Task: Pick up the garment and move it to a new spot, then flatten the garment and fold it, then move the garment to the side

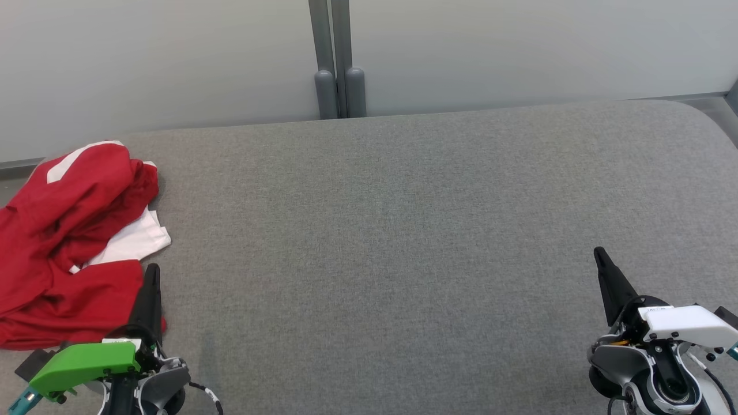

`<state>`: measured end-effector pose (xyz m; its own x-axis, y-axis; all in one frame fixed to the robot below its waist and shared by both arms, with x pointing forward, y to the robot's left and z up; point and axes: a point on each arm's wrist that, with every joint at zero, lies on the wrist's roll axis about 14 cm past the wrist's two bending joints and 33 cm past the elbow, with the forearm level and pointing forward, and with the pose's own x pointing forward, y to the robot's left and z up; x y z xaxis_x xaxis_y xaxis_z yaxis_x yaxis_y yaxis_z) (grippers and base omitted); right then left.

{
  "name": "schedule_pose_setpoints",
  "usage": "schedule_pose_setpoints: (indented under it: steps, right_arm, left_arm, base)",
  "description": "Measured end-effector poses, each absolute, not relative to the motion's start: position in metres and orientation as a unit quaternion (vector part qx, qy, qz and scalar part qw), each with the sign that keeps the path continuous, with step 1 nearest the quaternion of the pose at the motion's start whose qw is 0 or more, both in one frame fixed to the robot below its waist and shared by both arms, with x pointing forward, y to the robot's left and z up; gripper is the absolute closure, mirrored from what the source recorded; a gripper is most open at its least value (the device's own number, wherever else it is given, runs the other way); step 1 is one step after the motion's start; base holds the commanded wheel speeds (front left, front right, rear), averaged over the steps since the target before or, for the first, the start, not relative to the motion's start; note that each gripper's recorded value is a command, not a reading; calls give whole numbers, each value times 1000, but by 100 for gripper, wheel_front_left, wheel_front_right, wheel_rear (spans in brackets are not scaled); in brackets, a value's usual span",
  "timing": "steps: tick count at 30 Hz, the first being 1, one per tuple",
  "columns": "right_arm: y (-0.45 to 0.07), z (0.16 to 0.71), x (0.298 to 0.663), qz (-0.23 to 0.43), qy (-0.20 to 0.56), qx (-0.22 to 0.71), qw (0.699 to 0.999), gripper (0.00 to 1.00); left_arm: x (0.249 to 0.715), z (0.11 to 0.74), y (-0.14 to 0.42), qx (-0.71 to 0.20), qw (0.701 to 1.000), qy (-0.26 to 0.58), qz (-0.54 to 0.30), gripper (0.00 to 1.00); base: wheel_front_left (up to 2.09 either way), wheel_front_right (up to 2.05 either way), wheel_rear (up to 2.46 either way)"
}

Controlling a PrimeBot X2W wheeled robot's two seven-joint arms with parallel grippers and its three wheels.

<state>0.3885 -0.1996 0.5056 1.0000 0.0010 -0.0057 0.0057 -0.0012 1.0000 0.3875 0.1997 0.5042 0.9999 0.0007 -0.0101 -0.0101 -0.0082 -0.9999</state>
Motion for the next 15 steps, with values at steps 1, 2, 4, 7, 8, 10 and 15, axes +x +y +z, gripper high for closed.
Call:
schedule_pose_setpoints:
  steps: [1,2,4,7,8,10,15]
  right_arm:
    - [-200,506,389,-2,2,708,707,100]
    - [-200,506,388,-2,2,708,707,100]
    - [-200,506,388,-2,2,708,707,100]
    - [-200,506,388,-2,2,708,707,100]
    - [-200,506,389,-2,2,708,707,100]
    - [-200,506,388,-2,2,708,707,100]
    - [-199,495,385,-13,13,710,704,0]
  left_arm:
    - [388,504,200,-710,704,3,4,100]
    - [388,504,200,-710,704,3,4,100]
    - [388,504,200,-710,704,3,4,100]
    - [388,504,200,-710,704,3,4,100]
    - [388,504,200,-710,704,3,4,100]
    - [387,504,200,-710,704,3,4,100]
    - [383,493,199,-712,702,15,16,0]
  base:
    - [0,0,0]
    - [0,0,0]
    - [0,0,0]
    - [0,0,0]
    - [0,0,0]
    - [0,0,0]
    - [0,0,0]
